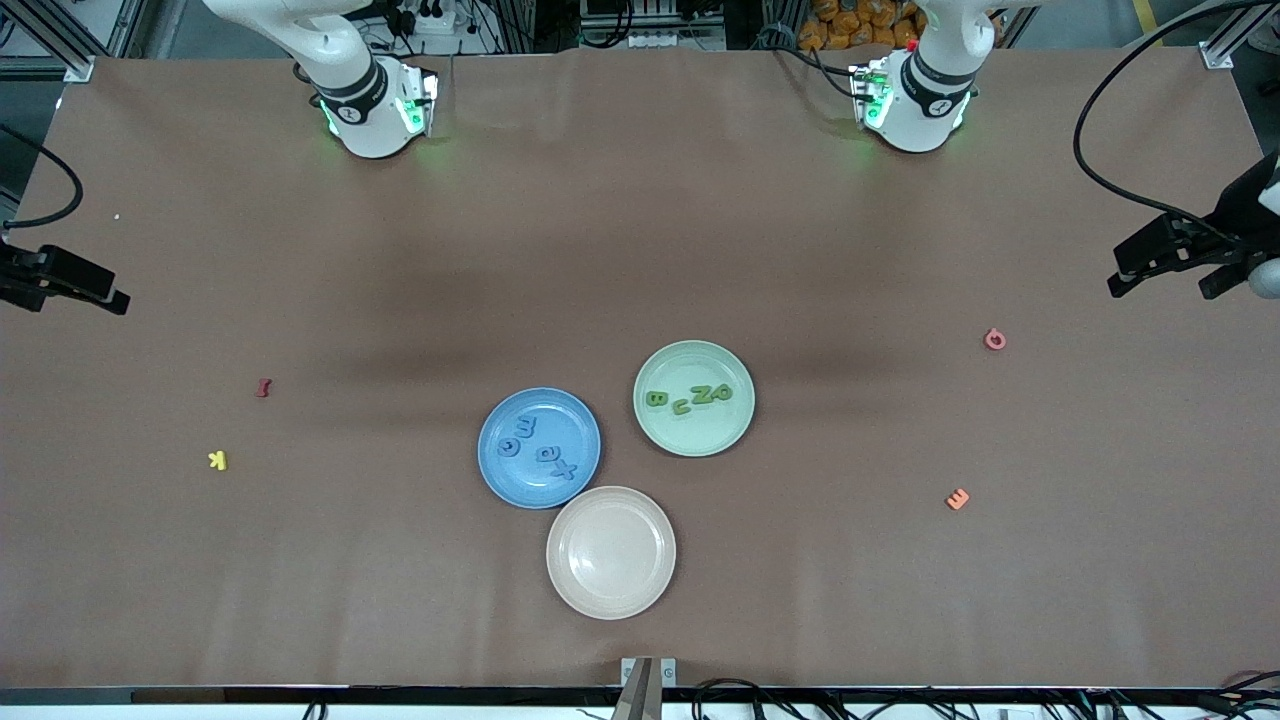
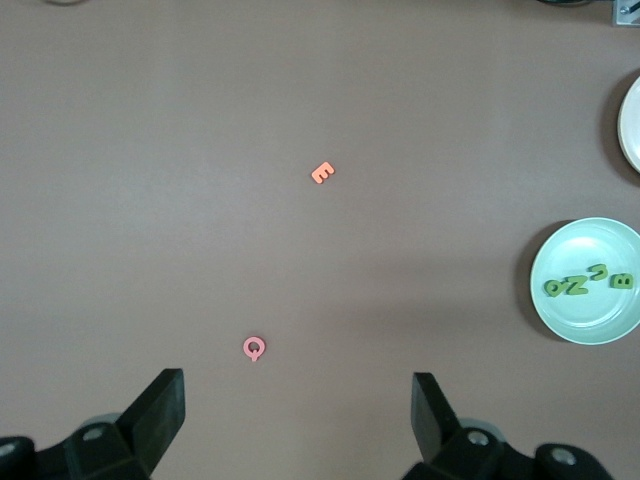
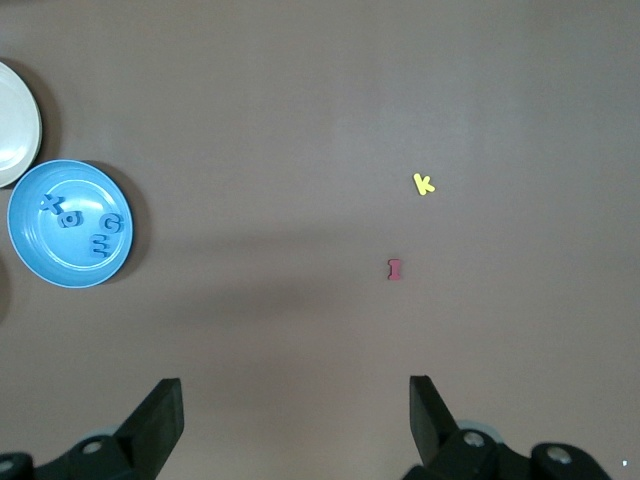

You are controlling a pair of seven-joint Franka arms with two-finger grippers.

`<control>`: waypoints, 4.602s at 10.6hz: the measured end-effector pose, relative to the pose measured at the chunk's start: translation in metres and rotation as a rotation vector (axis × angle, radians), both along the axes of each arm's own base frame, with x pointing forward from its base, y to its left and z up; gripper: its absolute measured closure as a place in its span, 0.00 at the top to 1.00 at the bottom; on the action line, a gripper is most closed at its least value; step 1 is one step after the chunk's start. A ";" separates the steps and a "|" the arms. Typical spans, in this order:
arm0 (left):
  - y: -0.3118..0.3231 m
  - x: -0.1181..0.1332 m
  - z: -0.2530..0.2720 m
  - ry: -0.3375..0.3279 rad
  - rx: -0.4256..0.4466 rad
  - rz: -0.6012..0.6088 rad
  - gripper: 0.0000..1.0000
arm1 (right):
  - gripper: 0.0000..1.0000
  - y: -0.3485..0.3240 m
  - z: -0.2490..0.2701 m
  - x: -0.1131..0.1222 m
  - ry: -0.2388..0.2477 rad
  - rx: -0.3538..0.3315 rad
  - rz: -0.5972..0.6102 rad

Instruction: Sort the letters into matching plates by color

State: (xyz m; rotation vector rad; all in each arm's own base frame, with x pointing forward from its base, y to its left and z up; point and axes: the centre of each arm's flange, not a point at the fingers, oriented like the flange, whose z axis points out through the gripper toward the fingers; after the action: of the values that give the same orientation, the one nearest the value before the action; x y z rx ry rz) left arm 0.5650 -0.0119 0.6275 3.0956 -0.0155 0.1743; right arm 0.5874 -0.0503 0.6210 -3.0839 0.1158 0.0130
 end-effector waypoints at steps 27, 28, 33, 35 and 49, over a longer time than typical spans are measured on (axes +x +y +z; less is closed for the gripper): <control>0.006 0.004 -0.007 0.015 -0.001 0.010 1.00 | 1.00 0.000 -0.008 -0.014 -0.024 -0.021 0.016; 0.005 0.004 -0.008 0.016 -0.001 0.008 1.00 | 1.00 0.000 -0.008 -0.014 -0.024 -0.022 0.016; 0.004 0.004 -0.008 0.016 -0.001 0.006 1.00 | 1.00 0.000 -0.008 -0.014 -0.024 -0.022 0.017; 0.003 0.004 -0.008 0.017 -0.001 0.006 1.00 | 1.00 0.000 -0.008 -0.014 -0.024 -0.022 0.017; 0.005 0.007 -0.014 0.026 -0.001 0.007 1.00 | 1.00 0.078 -0.028 -0.002 -0.034 -0.020 -0.033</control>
State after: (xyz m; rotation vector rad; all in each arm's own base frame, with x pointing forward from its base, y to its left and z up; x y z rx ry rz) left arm 0.5719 -0.0066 0.6139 3.0967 -0.0033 0.1344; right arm 0.5857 0.0273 0.5932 -3.1000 0.1668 -0.0420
